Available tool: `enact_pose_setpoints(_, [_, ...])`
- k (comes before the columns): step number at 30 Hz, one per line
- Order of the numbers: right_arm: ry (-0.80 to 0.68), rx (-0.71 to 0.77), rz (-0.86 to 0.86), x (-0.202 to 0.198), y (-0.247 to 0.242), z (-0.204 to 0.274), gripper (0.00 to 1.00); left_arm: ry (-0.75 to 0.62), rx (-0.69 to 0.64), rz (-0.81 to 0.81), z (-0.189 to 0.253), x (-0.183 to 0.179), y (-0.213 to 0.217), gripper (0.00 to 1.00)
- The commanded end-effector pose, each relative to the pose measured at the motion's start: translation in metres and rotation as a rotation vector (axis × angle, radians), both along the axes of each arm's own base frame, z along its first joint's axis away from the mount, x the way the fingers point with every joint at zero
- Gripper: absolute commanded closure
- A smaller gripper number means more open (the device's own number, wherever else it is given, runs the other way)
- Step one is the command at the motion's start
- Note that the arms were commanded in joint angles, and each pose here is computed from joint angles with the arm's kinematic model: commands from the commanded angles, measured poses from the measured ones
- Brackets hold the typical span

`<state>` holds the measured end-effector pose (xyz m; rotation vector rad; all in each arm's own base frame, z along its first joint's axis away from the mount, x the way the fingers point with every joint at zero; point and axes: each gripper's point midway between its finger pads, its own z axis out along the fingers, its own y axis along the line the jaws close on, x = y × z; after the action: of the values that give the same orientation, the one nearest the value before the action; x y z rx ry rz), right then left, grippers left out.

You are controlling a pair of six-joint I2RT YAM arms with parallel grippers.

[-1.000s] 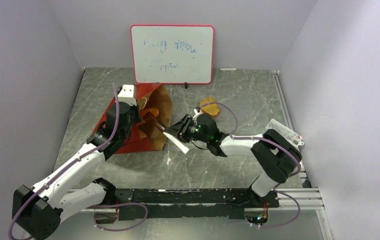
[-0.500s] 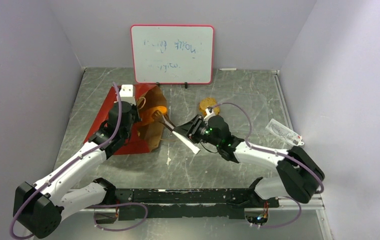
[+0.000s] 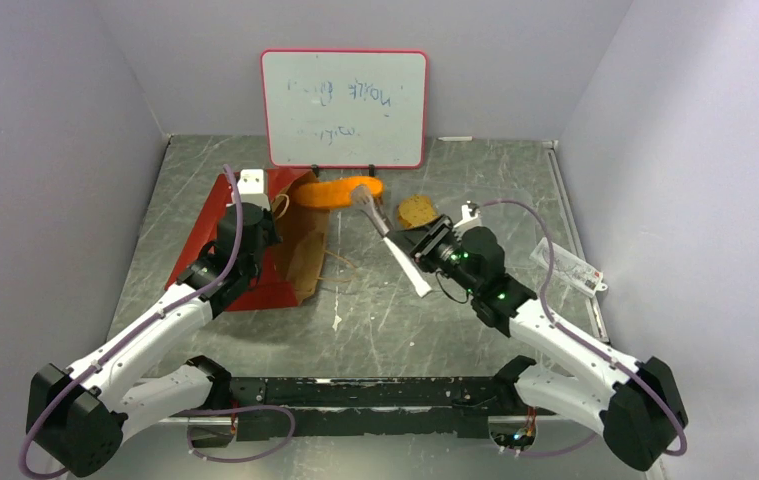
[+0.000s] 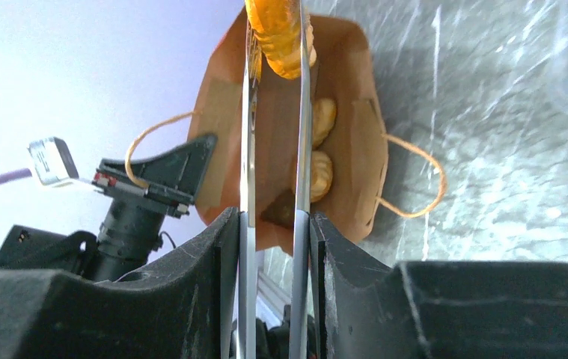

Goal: Take the fake bread out of the paper bag
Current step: Pick up the fake bread from the paper bag, then place the fake bread in the container.

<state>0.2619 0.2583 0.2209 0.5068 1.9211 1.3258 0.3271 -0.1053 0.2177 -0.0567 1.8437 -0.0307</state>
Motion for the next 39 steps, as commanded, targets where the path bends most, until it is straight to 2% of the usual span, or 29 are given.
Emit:
enact_pose_setpoints(1, [-0.049,0.012,-0.092,0.010,-0.029,0.019,1.00,-0.034,-0.016,0.029,0.015,0.000,0.004,0.93])
enact_pose_setpoints(9, [-0.076,0.010,-0.157,0.013,-0.059,0.037,1.00,-0.044,-0.010,0.038,0.017,0.000,0.007,0.93])
enact_pose_setpoints(21, [-0.084,0.005,-0.411,0.028,-0.132,0.045,1.00,-0.051,-0.010,0.032,0.017,-0.002,0.008,0.93])
enact_pose_setpoints(29, [-0.035,0.048,-0.567,0.034,-0.175,0.026,1.00,-0.061,-0.016,0.028,0.019,-0.004,0.008,0.93])
enact_pose_setpoints(39, [0.031,0.120,-0.639,0.040,-0.194,-0.008,1.00,-0.073,-0.021,0.015,0.021,-0.005,0.007,0.93])
